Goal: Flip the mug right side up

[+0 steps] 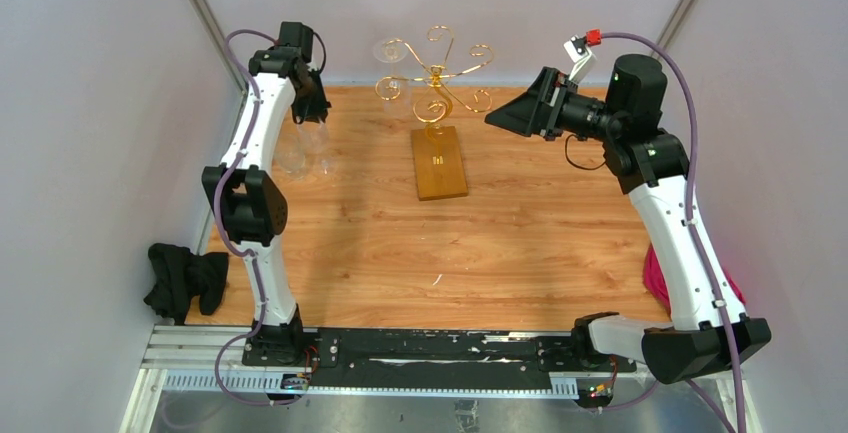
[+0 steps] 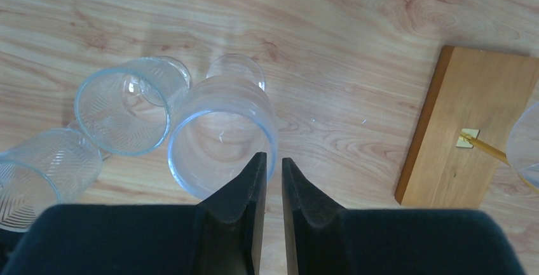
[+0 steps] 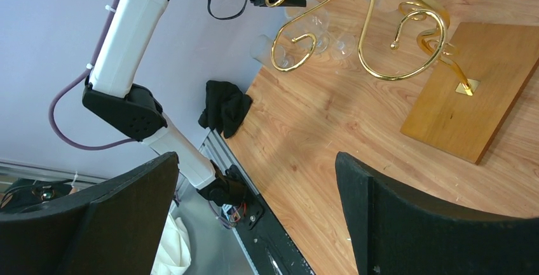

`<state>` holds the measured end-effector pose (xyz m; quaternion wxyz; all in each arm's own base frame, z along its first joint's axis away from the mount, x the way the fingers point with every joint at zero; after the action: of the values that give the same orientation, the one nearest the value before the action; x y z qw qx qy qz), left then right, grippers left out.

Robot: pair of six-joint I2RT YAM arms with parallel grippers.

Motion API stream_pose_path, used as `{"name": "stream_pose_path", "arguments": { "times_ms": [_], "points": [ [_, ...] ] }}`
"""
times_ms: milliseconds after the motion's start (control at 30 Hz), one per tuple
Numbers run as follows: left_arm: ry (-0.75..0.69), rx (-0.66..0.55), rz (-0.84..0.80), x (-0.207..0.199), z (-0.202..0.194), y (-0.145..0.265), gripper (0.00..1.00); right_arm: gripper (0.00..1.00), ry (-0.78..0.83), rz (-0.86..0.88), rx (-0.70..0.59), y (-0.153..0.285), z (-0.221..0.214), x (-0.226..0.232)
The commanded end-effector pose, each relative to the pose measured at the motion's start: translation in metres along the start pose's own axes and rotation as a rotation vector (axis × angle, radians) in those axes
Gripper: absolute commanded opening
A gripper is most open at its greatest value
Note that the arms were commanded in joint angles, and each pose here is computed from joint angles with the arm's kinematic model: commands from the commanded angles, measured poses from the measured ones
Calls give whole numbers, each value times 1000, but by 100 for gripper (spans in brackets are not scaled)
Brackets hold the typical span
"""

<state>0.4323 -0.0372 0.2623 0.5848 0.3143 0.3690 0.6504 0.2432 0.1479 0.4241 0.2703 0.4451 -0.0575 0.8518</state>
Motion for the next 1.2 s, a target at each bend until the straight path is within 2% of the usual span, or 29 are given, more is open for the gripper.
{"name": "stream_pose_path", "arguments": {
  "times_ms": [0,200,333,500,700,867,1033,1167],
  "points": [
    [8,-49,-6,5,2,27,21,98,-2,20,-1,4,0,2],
    [30,-177,13,12,7,80,30,99,-5,34,-5,3,1,4],
    [45,-263,-10,14,8,117,31,98,-10,53,-10,1,4,5],
    [14,-379,-177,-7,9,159,29,95,-6,112,-29,-7,18,16],
    [-33,-632,-458,-54,-7,206,35,70,5,200,-8,-40,45,31],
    [-25,-679,-572,-67,-34,204,34,50,0,266,53,-83,62,39],
    [-11,-712,-576,-62,-52,210,34,41,-23,255,118,-132,70,29],
    [-17,-710,-573,-60,-57,212,34,41,-9,217,111,-157,82,20]
  ]
}}
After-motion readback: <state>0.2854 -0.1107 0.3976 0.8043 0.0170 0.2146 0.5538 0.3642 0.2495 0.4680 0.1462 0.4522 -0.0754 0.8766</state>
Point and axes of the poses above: each gripper's point midway between its finger pads, its own y axis back along the fingers, its own x axis along the line the jaws close on, z = x × y, the point moved 7 cm from there along y, back along the fingers, and after that the axes turned 10 degrees about -y, right-handed, at the moved point
